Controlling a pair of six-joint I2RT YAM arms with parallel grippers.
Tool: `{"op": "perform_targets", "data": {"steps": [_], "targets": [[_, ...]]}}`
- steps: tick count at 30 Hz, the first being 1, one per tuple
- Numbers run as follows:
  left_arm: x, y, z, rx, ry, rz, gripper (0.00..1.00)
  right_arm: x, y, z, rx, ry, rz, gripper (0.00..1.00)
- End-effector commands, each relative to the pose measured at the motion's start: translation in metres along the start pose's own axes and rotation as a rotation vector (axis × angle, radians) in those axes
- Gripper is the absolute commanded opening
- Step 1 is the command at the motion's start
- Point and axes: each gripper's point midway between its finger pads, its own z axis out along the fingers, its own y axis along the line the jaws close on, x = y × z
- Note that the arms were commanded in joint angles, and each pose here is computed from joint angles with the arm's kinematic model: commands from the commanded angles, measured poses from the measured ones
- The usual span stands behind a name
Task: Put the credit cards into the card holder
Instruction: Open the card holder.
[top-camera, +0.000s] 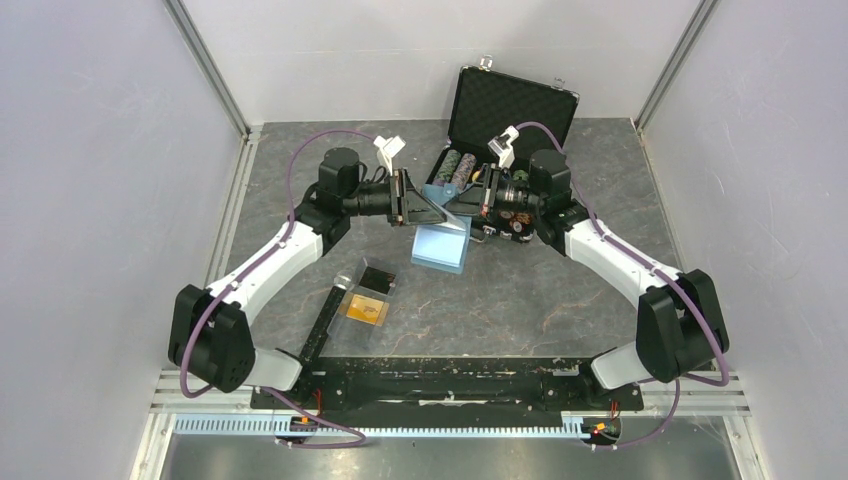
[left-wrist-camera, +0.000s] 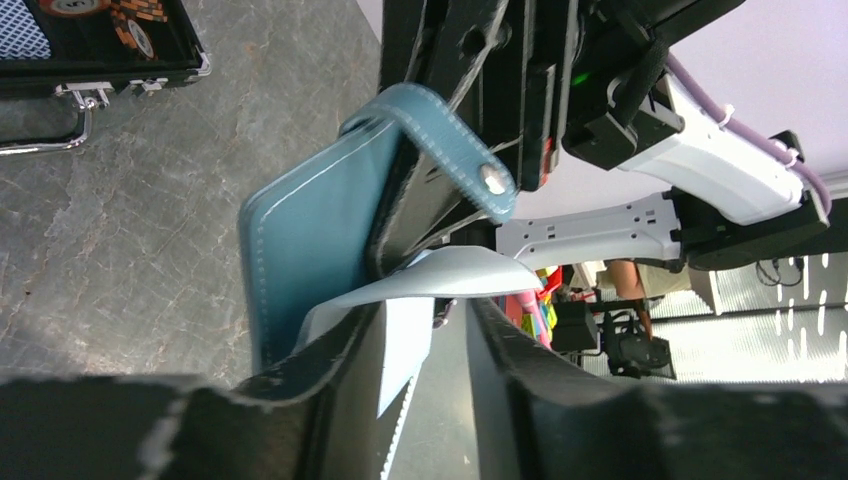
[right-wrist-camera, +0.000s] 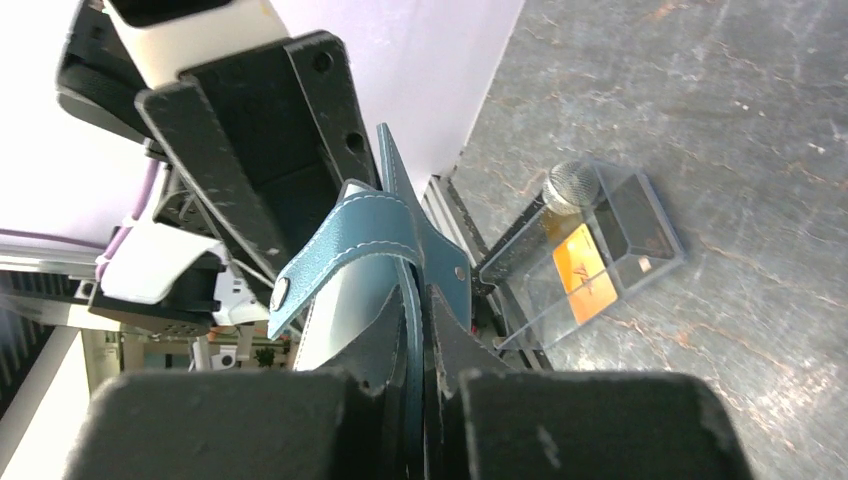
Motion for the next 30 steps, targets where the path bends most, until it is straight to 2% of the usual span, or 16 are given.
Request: {"op": "perform_targets", "data": {"steps": [1, 4, 6, 10, 14, 17, 21, 24, 30], "targets": [[-0.002, -0.002, -0.002, -0.024, -0.017, 0.147, 0.38, -0.006, 0.031, -0.001, -0.125, 0.000, -0.007, 0.00], [-0.001, 0.020, -0.009, -0.168, -0.018, 0.173, 0.39, -0.007, 0.031, -0.001, -0.118, 0.005, -0.015, 0.00], [-0.007, 0.032, -0.016, -0.264, -0.048, 0.202, 0.46, -0.006, 0.027, -0.001, -0.108, 0.009, -0.014, 0.00], [-0.015, 0.053, -0.028, -0.409, -0.087, 0.196, 0.67, -0.002, 0.022, -0.002, -0.086, 0.016, -0.025, 0.00], [-0.018, 0.054, -0.024, -0.370, -0.092, 0.164, 0.76, 0.000, 0.021, -0.003, -0.082, 0.022, -0.048, 0.00], [-0.017, 0.050, -0.017, -0.301, -0.076, 0.158, 0.78, 0.002, 0.022, -0.003, -0.089, 0.032, -0.060, 0.00], [-0.013, 0.039, -0.008, -0.196, -0.047, 0.144, 0.78, 0.004, 0.020, -0.003, -0.090, 0.041, -0.064, 0.00], [-0.014, 0.027, -0.004, -0.116, -0.049, 0.142, 0.74, 0.006, 0.015, -0.002, -0.085, 0.048, -0.056, 0.00], [-0.020, 0.017, 0.000, -0.055, -0.070, 0.132, 0.46, 0.013, 0.006, -0.001, -0.078, 0.069, -0.043, 0.00]]}}
